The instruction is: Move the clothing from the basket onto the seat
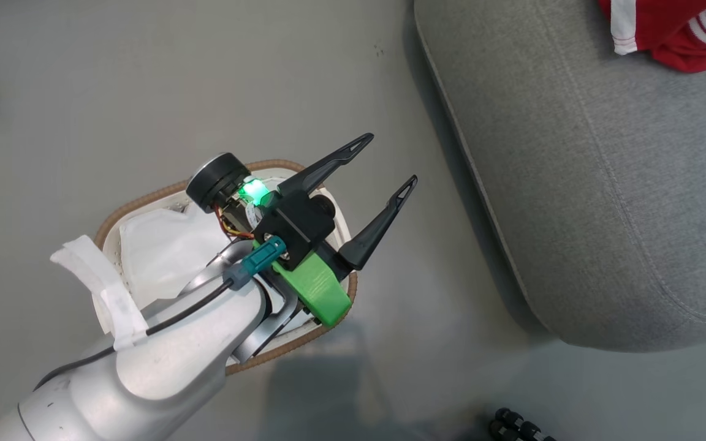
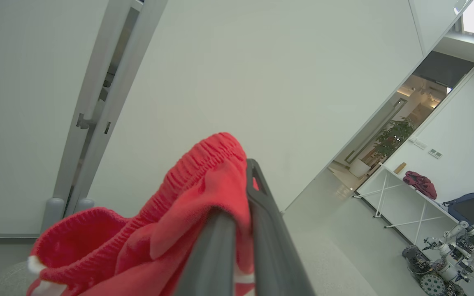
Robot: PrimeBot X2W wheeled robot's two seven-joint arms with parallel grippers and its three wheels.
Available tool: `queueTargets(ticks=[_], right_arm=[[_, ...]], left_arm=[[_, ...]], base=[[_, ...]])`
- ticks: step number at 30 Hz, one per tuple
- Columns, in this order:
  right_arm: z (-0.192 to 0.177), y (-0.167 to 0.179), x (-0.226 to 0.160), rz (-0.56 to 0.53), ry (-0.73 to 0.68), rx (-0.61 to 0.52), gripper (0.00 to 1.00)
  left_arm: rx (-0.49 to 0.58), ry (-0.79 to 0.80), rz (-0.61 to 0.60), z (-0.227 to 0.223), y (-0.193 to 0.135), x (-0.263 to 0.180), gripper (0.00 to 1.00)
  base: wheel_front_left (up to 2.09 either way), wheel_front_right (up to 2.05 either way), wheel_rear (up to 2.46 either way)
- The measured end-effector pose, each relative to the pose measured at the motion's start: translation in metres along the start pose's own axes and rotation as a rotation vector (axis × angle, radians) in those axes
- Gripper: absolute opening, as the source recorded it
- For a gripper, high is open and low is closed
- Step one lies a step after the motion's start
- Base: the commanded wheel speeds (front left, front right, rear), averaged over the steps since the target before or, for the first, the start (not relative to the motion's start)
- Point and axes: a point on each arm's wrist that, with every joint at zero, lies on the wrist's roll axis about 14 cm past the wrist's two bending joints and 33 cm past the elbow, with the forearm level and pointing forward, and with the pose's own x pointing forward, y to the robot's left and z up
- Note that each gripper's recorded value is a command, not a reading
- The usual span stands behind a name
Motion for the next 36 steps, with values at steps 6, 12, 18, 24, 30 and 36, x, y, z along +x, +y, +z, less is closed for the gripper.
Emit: queueTargets(ticks=[6, 12, 18, 24, 30, 36], right_arm=[[-0.085, 0.037, 0.008, 0.023, 0.172, 0.006, 0.00], [-0.177, 0.073, -0.012, 0.034, 0.346, 0.040, 0.00], [-0.225, 0.111, -0.036, 0.077, 0.445, 0.064, 0.26], [-0.234, 0.118, -0.055, 0.088, 0.459, 0.077, 1.00], [-0.224, 0.124, -0.066, 0.129, 0.440, 0.059, 1.00], [-0.209, 0.122, -0.080, 0.157, 0.412, 0.062, 1.00]], left_arm=[[-0.038, 0.014, 0.017, -0.016, 0.012, -0.003, 1.00], [-0.057, 0.047, 0.022, -0.035, 0.018, -0.007, 1.00], [-0.064, 0.100, 0.041, -0.055, 0.027, -0.016, 1.00], [-0.074, 0.105, 0.035, -0.056, 0.022, -0.014, 1.00], [-0.086, 0.098, 0.027, -0.051, 0.015, -0.010, 1.00], [-0.100, 0.076, 0.023, -0.039, 0.004, -0.006, 1.00]], base=[[0.00, 0.00, 0.00], [0.00, 0.00, 0.00], [0.00, 0.00, 0.00], [0.00, 0.00, 0.00], [0.00, 0.00, 0.00], [0.00, 0.00, 0.00]])
